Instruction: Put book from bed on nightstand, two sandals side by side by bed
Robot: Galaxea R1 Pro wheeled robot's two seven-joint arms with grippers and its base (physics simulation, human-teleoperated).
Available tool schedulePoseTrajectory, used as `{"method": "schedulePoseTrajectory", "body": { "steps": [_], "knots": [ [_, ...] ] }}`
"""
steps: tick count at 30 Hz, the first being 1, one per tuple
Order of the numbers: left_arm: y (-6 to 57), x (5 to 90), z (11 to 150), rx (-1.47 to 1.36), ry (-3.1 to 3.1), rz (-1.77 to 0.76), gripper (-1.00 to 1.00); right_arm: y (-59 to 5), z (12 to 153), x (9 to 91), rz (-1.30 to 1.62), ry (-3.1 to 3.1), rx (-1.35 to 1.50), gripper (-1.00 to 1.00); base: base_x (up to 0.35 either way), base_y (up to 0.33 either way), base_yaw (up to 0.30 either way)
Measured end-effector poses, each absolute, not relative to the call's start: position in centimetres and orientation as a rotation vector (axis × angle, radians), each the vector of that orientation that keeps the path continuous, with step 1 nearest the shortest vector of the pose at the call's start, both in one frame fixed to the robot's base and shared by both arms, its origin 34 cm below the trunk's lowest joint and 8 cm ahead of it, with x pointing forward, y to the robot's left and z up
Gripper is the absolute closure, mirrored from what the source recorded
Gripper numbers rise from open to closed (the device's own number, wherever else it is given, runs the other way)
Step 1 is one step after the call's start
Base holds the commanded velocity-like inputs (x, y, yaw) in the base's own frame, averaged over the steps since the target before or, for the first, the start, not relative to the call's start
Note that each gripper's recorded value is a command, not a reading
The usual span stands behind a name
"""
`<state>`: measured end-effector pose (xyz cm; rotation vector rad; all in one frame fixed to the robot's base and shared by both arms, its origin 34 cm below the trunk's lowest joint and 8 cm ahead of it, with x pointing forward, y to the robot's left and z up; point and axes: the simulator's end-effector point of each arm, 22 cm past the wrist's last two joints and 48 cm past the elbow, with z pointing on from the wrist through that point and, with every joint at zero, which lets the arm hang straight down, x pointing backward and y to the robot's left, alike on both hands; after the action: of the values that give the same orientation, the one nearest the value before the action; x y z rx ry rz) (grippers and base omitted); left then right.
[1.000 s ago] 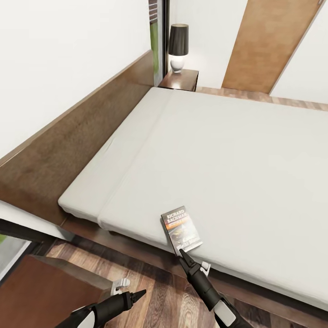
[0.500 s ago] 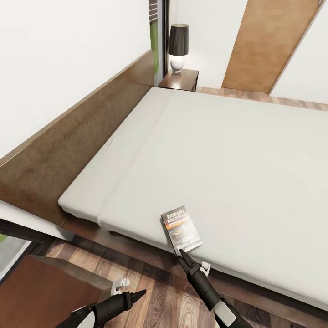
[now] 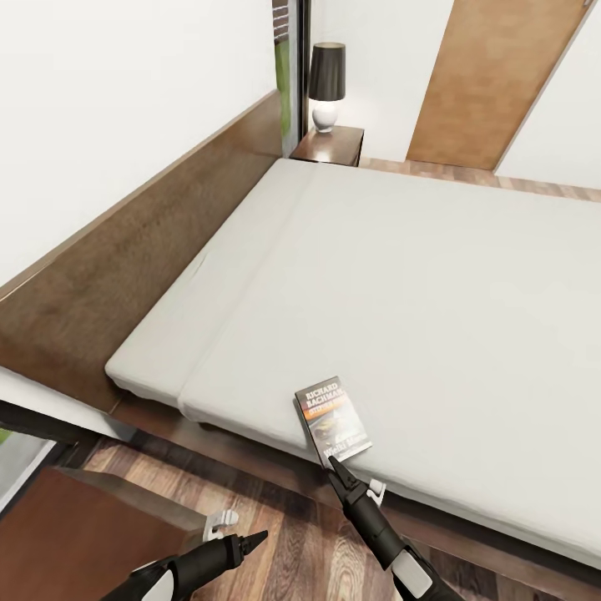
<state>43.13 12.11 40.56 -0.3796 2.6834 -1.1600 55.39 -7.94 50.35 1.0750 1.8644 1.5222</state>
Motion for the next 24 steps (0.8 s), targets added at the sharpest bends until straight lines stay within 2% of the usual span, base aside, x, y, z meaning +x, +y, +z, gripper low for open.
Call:
{"method": "schedulePoseTrajectory", "body": {
  "steps": [24],
  "knots": [
    [12.11,43.16,40.56,-0.379,2.683,-1.159,-1.00,-7.94,50.38,55.40,1.524,1.863,1.074,-1.00,0.021,0.000,0.000]
  ]
}}
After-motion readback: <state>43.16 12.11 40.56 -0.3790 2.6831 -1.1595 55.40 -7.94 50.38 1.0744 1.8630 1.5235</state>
